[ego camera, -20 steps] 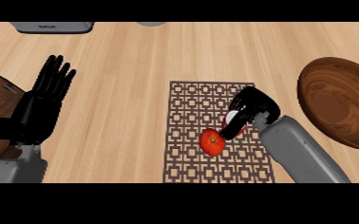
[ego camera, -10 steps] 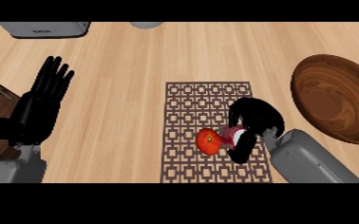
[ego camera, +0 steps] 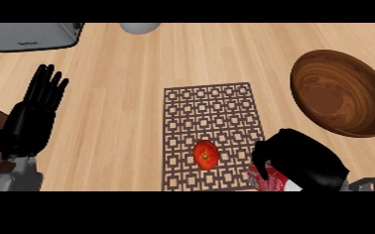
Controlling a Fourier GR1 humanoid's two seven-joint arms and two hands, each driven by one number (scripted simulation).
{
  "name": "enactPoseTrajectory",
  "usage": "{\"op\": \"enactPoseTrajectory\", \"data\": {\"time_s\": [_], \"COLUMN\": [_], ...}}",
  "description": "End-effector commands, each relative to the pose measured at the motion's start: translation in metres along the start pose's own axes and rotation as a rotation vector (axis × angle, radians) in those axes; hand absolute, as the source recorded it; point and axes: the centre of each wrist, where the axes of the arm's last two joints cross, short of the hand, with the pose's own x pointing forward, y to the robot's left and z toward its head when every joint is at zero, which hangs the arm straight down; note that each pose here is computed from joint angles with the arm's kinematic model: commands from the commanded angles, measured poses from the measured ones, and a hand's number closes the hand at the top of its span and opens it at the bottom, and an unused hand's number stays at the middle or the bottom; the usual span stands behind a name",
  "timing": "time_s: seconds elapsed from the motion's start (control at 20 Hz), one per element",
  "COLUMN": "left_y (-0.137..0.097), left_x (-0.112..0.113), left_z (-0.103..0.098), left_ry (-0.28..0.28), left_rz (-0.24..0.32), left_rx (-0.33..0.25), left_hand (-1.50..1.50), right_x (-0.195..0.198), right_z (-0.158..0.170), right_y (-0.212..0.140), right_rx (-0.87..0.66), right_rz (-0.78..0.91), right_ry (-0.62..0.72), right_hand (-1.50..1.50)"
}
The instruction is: Pick the can from the placemat and place it in the bowl
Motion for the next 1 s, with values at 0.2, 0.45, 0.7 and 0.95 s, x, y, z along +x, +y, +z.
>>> {"op": "enactPoseTrajectory", "data": {"time_s": [0.2,0.45,0.7,0.95], "left_y": [0.023,0.019,0.011,-0.022], "left_x": [0.012,0.011,0.015,0.008], "left_z": [0.006,0.014,0.0,0.003], "left_ry": [-0.016,-0.022,-0.028,-0.028], "left_rz": [-0.009,-0.009,-0.012,0.005], "left_rx": [0.049,0.023,-0.011,-0.071], "left_hand": [0.0,0.0,0.0,0.0], "right_x": [-0.041,-0.083,-0.128,-0.167], "right_z": [0.081,0.126,0.17,0.208], "right_y": [-0.042,-0.085,-0.091,-0.087], "right_rx": [-0.329,-0.517,-0.632,-0.698], "right_rz": [0.112,0.077,-0.033,-0.104], "right_ry": [-0.023,0.072,0.155,0.233], "right_hand": [1.5,1.5,1.5,1.5]}}
